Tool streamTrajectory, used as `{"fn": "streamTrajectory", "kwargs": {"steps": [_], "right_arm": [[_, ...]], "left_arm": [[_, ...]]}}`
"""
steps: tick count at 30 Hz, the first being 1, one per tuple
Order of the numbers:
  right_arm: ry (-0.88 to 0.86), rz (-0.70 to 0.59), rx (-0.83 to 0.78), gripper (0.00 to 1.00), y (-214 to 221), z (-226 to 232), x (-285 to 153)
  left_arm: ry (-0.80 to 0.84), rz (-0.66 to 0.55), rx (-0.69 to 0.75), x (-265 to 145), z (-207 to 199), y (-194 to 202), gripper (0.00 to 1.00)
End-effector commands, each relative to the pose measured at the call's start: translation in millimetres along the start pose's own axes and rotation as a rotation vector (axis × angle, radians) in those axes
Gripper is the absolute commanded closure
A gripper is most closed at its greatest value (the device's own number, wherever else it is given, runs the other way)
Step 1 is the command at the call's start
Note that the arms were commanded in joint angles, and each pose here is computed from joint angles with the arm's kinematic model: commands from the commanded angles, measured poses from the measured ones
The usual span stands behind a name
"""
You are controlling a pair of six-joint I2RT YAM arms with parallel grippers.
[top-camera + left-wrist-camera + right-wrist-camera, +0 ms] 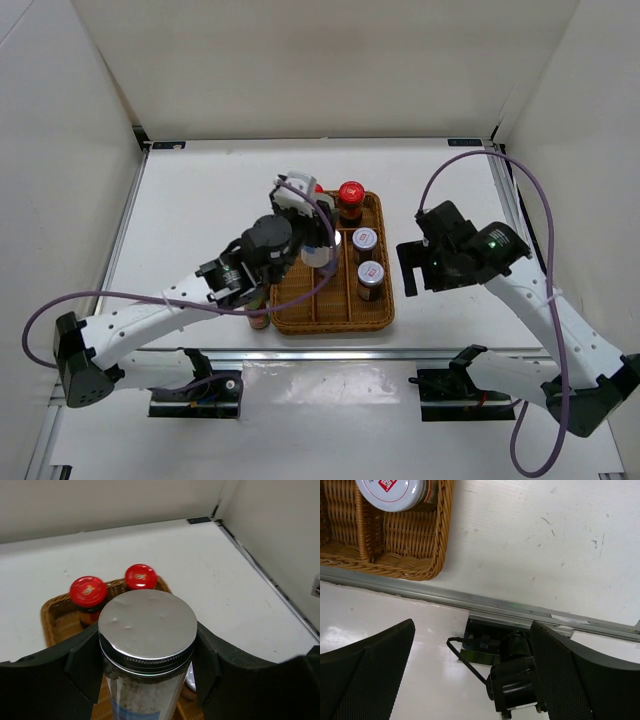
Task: Organize the condiment bottles
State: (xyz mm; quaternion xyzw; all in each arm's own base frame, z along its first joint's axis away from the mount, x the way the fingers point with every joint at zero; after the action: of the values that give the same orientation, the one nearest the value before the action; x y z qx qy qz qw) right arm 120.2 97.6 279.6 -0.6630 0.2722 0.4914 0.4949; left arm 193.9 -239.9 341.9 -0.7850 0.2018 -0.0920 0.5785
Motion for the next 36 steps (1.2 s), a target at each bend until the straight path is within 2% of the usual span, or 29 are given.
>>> {"fn": "streamTrajectory", "kwargs": {"steps": [1,5,8,11,13,14,18,24,30,34,36], "right_arm": [[-0.015,-0.029,0.042,0.0,4.2,-1.9,-19.9],[-0.028,-0.005,0.049,0.0,13.3,-3.0,-27.4],[-0.065,-0.025,0.051,0.0,15.2,-1.4,-33.4],[-0.087,-0.018,0.051,0.0,18.9,-0.9,-38.4],[-0.098,-0.016,0.041,0.0,19.2,-0.4,-38.7],[-0.098,-0.016,0.041,0.0,19.6,-0.8,-41.3],[-0.122,-0.02,0.031,0.0,21.8,-0.3,-46.0],[-0.162,-0.035,0.022,0.0,28.7,0.0,-52.4],[-0.183,-0.041,0.001,0.0,30.5,0.3,-54.2],[-0.207,-0.047,-0.017,0.0,29.6,1.8,-54.5],[-0.216,-0.045,-0.018,0.0,29.8,2.5,-54.8]], "left_arm": [[0.139,-0.187,-0.051,1.8,-32.5,-15.5,0.89],[0.236,-0.195,0.01,0.6,-54.2,6.0,0.89],[0.279,-0.209,0.126,-2.5,-62.1,28.5,0.89],[0.289,-0.208,0.125,-2.7,-59.0,46.4,0.89],[0.352,-0.208,0.15,-4.3,-59.5,55.6,0.89],[0.444,-0.219,0.22,-6.9,-59.4,66.8,0.89],[0.404,-0.217,0.155,-7.8,-50.0,89.1,0.89],[0.392,-0.198,0.133,-6.8,-39.2,125.4,0.89],[0.38,-0.184,0.071,-14.3,-27.1,147.0,0.89],[0.349,-0.16,0.088,-17.6,-20.3,156.7,0.85],[0.348,-0.144,0.074,-17.9,-20.4,159.1,0.78]]}}
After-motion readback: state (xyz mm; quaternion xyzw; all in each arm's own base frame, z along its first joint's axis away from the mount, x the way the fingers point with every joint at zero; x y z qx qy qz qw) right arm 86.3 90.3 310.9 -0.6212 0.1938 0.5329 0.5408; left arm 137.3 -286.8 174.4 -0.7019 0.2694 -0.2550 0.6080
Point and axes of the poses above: each gripper's point midway between its finger pads, its own x axis out along the fingers, its own z axis along the line the jaws close on, y = z × x, the point moved 9 cm from there along -x, back along the fingers, and after that the axes turned 8 degrees about -x, right-handed, at the moved point
